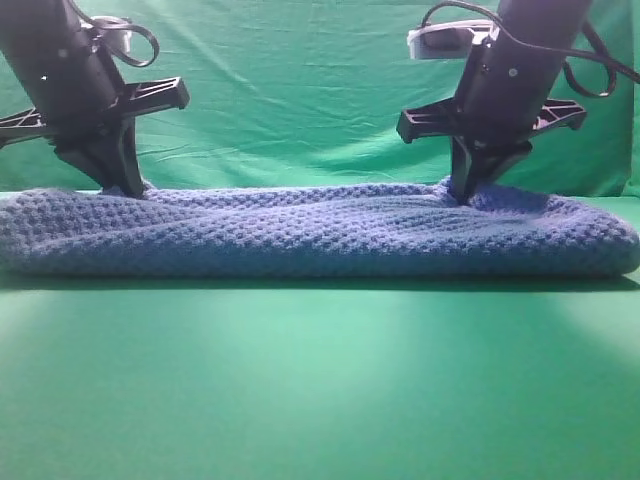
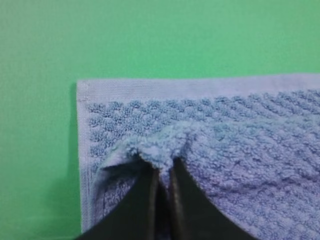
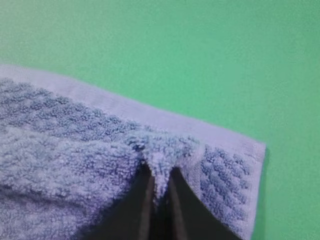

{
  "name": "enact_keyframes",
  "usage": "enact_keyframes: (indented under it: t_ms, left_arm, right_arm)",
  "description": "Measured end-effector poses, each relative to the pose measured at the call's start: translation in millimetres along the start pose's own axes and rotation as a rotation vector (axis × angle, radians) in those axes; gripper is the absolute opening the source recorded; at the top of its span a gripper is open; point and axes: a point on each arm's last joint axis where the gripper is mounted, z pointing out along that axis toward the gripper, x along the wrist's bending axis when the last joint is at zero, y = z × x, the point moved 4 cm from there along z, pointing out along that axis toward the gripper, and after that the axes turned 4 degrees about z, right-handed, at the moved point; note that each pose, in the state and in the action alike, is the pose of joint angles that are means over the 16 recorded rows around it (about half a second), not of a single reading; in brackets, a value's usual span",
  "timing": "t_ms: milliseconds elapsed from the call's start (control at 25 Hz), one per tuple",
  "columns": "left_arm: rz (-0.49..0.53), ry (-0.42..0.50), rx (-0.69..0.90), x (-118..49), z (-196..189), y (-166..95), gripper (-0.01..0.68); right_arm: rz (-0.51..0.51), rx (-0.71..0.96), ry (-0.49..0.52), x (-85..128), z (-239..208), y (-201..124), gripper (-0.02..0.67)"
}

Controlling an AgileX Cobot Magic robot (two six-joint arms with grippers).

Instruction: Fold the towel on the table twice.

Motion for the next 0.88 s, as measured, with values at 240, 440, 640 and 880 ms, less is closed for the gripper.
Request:
enact_keyframes:
  t_ms: [240, 440, 640, 880]
  left_arm:
    - [0.002, -0.005, 0.019, -1.4, -3, 0, 0.261]
    - [0.013, -0.027, 0.017, -8.9, -26, 11, 0.428]
    - [0.035, -0.061, -0.008, -21.0, -71, 28, 0.431]
    - [0.085, -0.116, -0.106, -38.1, -153, 45, 0.218]
  right_arm:
    - [0.001, -0.023, 0.001, -1, -3, 5, 0.264]
    - [0.01, -0.053, -0.011, -6, -28, 16, 0.439]
    - [0.03, -0.092, -0.037, -15, -77, 32, 0.477]
    - [0.075, -0.171, -0.064, -27, -165, 44, 0.273]
